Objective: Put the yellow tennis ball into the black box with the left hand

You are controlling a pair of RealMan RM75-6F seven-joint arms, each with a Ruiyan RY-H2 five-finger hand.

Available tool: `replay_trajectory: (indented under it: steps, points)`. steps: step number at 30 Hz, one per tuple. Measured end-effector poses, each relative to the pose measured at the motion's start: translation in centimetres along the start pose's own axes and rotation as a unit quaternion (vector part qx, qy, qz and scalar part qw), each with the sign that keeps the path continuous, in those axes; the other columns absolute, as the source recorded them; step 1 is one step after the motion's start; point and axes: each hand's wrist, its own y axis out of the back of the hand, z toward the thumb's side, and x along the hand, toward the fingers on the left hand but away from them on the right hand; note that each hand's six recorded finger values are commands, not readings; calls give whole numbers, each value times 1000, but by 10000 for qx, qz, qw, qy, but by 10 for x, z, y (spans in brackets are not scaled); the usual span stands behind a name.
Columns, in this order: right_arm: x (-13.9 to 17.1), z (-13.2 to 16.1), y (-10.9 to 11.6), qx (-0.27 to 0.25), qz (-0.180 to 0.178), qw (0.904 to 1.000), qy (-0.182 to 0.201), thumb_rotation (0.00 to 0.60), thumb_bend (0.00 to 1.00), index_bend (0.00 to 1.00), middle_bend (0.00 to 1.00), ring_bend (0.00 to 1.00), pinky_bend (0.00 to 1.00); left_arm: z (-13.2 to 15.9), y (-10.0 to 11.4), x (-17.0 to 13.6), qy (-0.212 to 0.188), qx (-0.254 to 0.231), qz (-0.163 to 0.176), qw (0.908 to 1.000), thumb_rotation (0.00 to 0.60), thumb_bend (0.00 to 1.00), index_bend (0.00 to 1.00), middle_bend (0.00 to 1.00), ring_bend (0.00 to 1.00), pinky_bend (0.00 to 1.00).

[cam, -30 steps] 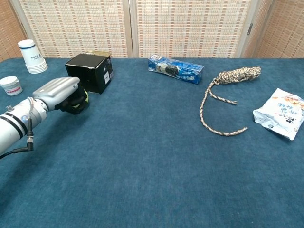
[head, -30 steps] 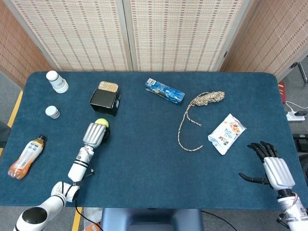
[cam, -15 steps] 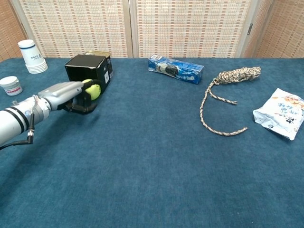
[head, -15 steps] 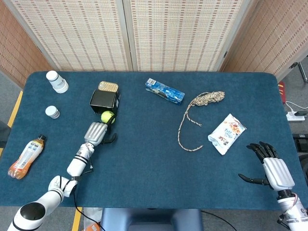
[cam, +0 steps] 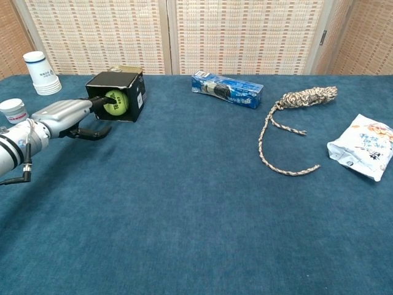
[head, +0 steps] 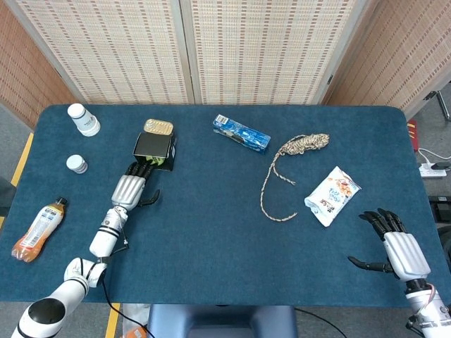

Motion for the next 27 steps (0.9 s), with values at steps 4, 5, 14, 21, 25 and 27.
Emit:
replay_trajectory:
  steps: [4,5,14,21,25,27]
  points:
    - [0,-1,1,-14,-20,10000,-9,543,0,191,118,15,0,-1,-2,0,-19,87,-67,9999,134,389,4,0,0,0]
    - [0,-1,1,-18,-25,10000,-10,542,0,191,118,15,0,-1,-2,-1,-27,98,-76,9999,134,388,4,0,0,0]
    - [0,-3,2,-49,-39,10000,-17,543,0,191,118,16,0,1,2,-1,-78,128,17,9999,137,388,5,0,0,0]
    - [1,-2,3,-52,-40,10000,5,545,0,192,118,16,0,-4,9,-3,-67,131,125,9998,130,387,5,0,0,0]
    - [3,-2,4,-67,-53,10000,36,543,0,194,118,18,0,-9,18,-10,-98,122,321,9994,134,387,8,0,0,0]
    - [5,-2,5,-96,-71,9999,75,544,0,196,118,18,0,-16,26,-21,-104,191,519,9984,135,387,13,0,0,0]
